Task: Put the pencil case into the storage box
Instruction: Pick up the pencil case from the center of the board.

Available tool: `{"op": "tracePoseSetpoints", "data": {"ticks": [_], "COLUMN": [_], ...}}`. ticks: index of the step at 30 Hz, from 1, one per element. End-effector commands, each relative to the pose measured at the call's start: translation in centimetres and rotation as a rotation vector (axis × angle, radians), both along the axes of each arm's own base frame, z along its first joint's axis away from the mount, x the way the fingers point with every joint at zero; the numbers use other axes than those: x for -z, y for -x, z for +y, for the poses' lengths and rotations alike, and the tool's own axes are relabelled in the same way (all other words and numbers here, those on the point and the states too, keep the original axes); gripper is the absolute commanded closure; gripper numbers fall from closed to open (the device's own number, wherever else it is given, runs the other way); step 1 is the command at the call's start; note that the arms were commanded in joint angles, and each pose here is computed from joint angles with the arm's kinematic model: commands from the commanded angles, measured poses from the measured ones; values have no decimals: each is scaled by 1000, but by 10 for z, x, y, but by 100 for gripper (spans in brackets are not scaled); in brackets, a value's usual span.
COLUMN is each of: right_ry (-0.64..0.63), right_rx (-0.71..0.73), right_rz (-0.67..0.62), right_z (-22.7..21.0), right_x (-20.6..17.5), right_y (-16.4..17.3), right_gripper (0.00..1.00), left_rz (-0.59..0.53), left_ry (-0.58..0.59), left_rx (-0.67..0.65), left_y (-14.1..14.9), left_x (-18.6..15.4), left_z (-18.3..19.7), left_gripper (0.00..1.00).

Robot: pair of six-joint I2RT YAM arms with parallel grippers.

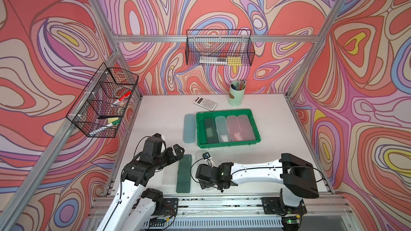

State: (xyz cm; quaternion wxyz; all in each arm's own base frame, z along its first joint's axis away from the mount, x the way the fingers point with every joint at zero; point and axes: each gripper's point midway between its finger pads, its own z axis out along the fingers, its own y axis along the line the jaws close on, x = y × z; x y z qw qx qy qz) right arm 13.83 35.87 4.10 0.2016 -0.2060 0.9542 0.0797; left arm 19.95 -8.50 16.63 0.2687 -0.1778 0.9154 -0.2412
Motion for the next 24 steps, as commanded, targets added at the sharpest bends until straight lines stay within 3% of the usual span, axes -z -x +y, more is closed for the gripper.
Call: {"op": "tracePoseSetpoints", "data": {"ticks": [1, 6, 13, 24], "right_ry": [61, 142, 125, 127], "right_rx": [-7, -2, 6, 10], "right_rz": [11, 14, 37, 4], "right_z": [1, -1, -1, -13], "right_x": [10, 25, 36, 33], "right_y": [5, 8, 14, 16], "right_gripper": [2, 2, 5, 22], "left_rz": [-9, -1, -2, 6], "left_ry": [-14, -12, -18, -44], "left_rx": [-9, -8, -3, -18], "left_y": [-1, -2, -4, -3], "left_x": [2, 6, 6, 7], "left_z": [3, 2, 2, 7], "left_gripper": [1, 1, 1, 1]}}
